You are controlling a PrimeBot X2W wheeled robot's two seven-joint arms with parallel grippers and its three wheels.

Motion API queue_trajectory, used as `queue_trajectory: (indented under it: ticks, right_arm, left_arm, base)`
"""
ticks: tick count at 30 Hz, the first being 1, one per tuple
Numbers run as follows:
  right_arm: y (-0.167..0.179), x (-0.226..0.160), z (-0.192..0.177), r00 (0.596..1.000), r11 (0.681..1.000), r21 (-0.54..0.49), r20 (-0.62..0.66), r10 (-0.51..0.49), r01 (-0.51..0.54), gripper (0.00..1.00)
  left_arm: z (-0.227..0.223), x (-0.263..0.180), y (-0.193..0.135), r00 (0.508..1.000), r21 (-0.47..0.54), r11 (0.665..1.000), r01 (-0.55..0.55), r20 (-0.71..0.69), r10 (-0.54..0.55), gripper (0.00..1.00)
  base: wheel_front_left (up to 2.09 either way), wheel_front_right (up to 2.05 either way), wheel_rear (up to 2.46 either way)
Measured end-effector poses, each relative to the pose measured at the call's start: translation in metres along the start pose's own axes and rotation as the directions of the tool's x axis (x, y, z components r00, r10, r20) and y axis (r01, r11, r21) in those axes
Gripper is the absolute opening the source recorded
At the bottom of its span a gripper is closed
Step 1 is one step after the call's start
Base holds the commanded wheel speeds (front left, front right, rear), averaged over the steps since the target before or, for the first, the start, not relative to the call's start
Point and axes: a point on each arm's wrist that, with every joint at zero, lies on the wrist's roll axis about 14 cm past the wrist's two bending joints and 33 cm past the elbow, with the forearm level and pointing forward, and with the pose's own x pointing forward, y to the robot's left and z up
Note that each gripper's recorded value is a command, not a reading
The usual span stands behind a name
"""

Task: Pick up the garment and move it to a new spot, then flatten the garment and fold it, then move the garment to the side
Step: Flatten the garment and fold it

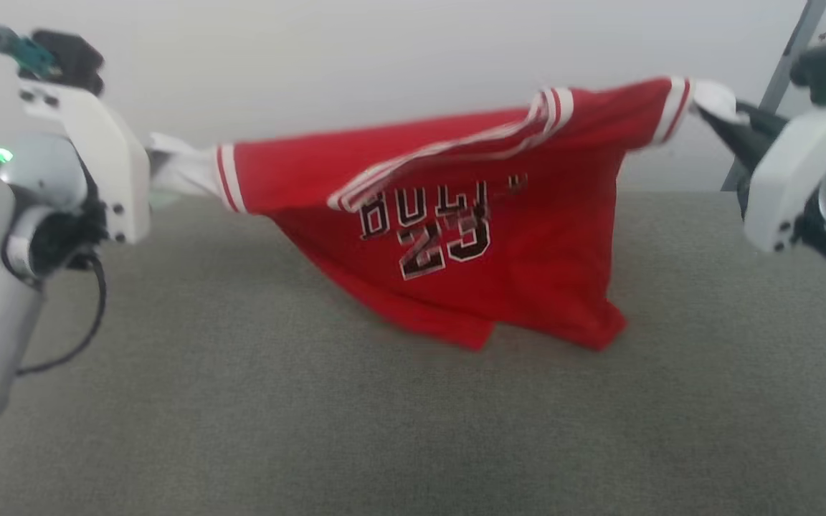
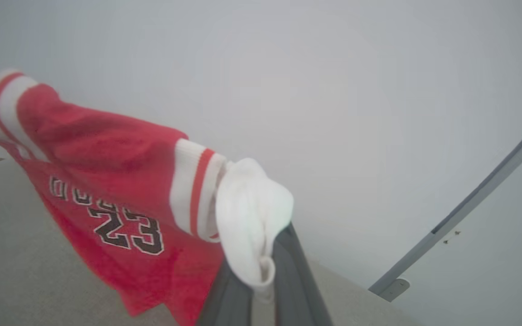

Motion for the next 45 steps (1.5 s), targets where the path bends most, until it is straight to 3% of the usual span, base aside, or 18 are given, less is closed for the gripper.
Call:
queue_trajectory:
  ticks: [16,24,28,34,45]
  right_arm:
    - [-0.038,0.015,0.075,0.969,0.990,-0.047,0.216,-0.119,0.132,0.00]
    - [-0.053,0.033,0.069,0.964,0.985,-0.027,0.211,-0.159,0.168,0.00]
    - [-0.067,0.045,0.066,0.956,0.977,-0.064,0.227,-0.185,0.204,0.00]
    - [-0.096,0.074,0.064,0.932,0.956,-0.127,0.289,-0.220,0.265,0.00]
    - [-0.144,0.136,0.045,0.880,0.909,-0.210,0.400,-0.255,0.359,0.00]
  left_arm:
    - [0.093,-0.015,0.010,0.971,0.009,0.998,-0.059,0.233,0.055,0.00]
    - [0.120,0.000,0.003,0.943,0.025,0.998,-0.061,0.329,0.049,0.00]
    - [0.134,0.016,-0.002,0.922,0.040,0.997,-0.067,0.385,0.046,0.00]
    - [0.172,0.047,-0.014,0.849,0.058,0.995,-0.084,0.526,0.041,0.00]
    - [0.201,0.123,-0.025,0.704,0.067,0.990,-0.123,0.709,0.039,0.00]
  base:
    - [0.00,0.00,0.00]
    - [0.00,0.00,0.00]
    - [0.00,0.00,0.00]
    - [0.00,0.00,0.00]
    - [0.00,0.00,0.00]
